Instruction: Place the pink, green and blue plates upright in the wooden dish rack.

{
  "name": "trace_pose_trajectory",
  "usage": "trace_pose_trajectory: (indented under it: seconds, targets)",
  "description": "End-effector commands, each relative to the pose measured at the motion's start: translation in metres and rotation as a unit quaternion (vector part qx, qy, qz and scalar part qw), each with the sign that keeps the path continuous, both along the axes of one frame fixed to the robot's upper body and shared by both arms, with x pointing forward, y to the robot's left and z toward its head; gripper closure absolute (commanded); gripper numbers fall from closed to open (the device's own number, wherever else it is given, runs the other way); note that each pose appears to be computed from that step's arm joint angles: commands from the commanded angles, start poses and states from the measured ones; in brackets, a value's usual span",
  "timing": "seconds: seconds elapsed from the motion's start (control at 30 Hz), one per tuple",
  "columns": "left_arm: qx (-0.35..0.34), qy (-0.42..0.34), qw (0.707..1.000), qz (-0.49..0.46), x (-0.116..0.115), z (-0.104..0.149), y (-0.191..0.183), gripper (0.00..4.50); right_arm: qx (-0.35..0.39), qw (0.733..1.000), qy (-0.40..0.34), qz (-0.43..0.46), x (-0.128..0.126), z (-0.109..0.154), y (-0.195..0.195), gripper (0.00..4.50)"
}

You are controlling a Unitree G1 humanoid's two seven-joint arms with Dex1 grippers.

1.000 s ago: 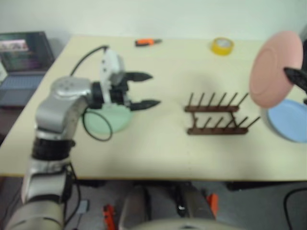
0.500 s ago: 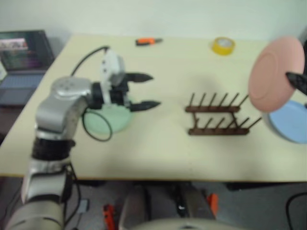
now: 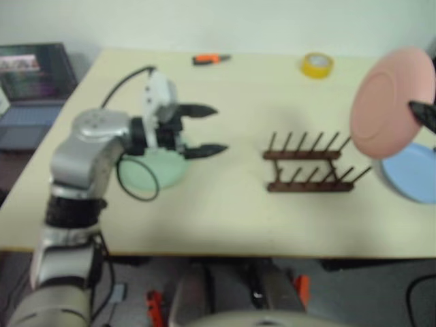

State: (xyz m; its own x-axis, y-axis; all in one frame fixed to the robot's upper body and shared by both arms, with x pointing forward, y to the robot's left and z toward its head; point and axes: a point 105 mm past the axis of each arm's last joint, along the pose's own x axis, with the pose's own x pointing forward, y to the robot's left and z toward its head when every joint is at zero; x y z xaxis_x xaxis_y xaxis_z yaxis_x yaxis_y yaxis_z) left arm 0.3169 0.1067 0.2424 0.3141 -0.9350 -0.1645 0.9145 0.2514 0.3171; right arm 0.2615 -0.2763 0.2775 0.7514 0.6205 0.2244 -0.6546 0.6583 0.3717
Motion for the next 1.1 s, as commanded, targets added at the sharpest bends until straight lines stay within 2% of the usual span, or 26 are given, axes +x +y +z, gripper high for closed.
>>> trace_pose_trajectory:
  seconds: [0.03,0.83,1.07,1.1]
  targets:
    - [0.002,-0.025,1.000,-0.010,-0.004,0.009,-0.003,0.03,-0.008,1.000,-0.014,-0.001,-0.003,0.005,0.000,4.50]
    - [0.010,-0.023,1.000,-0.002,-0.002,0.009,-0.002,0.03,0.016,0.997,0.051,-0.050,0.006,-0.048,-0.016,4.50]
    - [0.012,-0.024,1.000,-0.002,-0.002,0.010,-0.001,0.03,-0.013,0.997,0.050,-0.064,0.011,-0.056,-0.017,4.50]
    - [0.013,-0.024,1.000,-0.003,-0.002,0.009,-0.001,0.01,-0.011,0.997,0.051,-0.062,0.012,-0.056,-0.018,4.25]
